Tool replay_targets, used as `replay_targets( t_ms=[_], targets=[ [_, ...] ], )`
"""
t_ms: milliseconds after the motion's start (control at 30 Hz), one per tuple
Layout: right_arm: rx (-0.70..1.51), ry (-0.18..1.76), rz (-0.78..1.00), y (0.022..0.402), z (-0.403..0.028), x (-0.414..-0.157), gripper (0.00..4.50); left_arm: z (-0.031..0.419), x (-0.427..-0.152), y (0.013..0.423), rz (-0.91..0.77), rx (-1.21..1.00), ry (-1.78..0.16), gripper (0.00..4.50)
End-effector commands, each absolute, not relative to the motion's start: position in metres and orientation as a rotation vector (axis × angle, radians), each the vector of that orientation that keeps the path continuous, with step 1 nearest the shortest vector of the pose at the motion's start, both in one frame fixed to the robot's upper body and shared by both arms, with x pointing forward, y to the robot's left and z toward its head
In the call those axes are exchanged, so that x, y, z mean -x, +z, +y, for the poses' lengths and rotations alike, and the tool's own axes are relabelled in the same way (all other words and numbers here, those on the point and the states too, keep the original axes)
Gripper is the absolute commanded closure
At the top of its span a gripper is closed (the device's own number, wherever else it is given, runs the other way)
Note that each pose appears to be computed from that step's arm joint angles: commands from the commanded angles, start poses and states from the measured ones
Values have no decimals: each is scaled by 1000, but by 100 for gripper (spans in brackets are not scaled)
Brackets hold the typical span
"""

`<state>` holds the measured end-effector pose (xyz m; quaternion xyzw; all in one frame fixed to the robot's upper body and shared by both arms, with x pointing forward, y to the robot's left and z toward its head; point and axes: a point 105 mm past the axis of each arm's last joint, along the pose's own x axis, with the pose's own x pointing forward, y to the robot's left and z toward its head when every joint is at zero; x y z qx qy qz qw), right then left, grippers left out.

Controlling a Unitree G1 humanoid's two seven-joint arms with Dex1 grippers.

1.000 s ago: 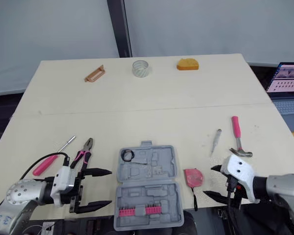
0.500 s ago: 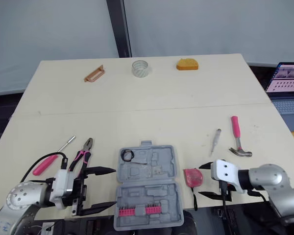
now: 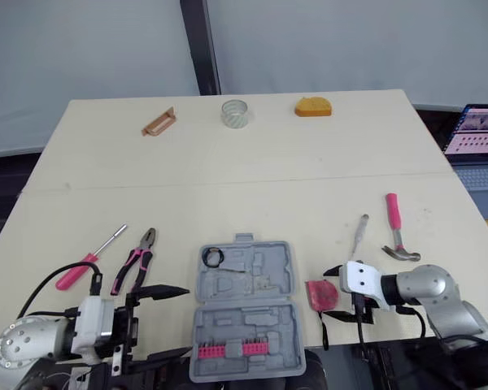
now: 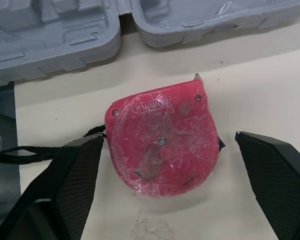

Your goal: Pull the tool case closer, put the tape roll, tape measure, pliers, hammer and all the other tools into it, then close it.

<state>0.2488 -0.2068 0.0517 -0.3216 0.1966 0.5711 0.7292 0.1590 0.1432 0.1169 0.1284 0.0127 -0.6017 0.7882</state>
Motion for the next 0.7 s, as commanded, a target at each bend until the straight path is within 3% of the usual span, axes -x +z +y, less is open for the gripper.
replay_targets(
  t_ms=[33, 633, 700],
  targets=[
    [711, 1280, 432, 49, -204, -248, 2, 143, -158, 125, -2, -288, -1301, 0],
    [714, 1277, 434, 45, -201, -252, 2, 116, -149, 145, -11, -287, -1300, 0],
    [717, 1280, 429, 46, -200, -252, 53, 122, -152, 139, 3, -281, -1294, 0]
  ],
)
